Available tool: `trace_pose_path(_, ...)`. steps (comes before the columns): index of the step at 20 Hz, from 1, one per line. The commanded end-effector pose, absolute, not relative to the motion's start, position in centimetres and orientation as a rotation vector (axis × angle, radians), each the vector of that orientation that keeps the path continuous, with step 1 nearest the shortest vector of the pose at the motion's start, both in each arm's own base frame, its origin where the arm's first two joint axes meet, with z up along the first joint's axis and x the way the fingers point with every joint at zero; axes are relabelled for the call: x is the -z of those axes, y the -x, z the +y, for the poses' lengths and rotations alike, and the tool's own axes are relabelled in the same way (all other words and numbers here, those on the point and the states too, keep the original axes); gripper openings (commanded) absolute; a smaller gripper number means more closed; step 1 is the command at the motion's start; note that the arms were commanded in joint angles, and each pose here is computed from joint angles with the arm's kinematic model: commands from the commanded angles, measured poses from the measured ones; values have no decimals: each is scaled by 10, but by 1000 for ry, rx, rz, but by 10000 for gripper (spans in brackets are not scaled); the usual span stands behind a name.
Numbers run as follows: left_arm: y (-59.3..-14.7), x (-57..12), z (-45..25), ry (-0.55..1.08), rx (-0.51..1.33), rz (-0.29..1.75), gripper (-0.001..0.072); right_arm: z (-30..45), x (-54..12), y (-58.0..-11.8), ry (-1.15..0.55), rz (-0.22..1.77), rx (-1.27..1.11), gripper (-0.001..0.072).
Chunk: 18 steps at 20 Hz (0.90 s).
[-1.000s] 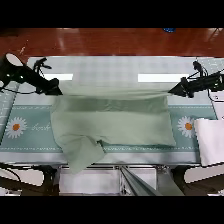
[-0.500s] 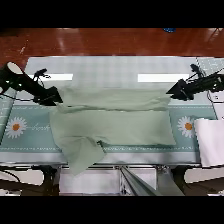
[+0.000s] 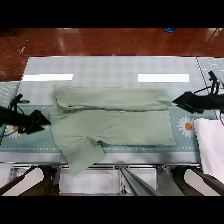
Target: Fold the shirts.
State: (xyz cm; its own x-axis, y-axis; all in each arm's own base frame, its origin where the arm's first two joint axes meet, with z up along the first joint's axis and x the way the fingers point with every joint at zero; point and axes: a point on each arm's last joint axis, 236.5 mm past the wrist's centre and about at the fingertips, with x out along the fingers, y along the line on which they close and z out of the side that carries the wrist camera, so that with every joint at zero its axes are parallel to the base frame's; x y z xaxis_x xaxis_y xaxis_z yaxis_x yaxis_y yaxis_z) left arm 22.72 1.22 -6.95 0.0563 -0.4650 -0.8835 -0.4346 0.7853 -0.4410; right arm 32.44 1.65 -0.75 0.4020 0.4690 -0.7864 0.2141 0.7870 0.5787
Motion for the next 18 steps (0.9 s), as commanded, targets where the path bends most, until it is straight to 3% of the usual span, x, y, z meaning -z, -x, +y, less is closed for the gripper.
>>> trace_pose_path(1, -175, 94, -4, 911, -46, 1602, 507, 41, 28, -291, -725, 1132, -191, 410)
trace_pose_path(11, -161, 111, -50, 861, 30, 1692, 507, 49, 24, -298, -814, 1078, -197, 410)
trace_pose_path(17, -162, 105, -83, 857, 158, 1704, 502, 1, 21, -303, -829, 1038, -59, 410)
trace_pose_path(18, -161, 105, -85, 843, 165, 1707, 415, -15, 25, -296, -838, 1054, -7, 410)
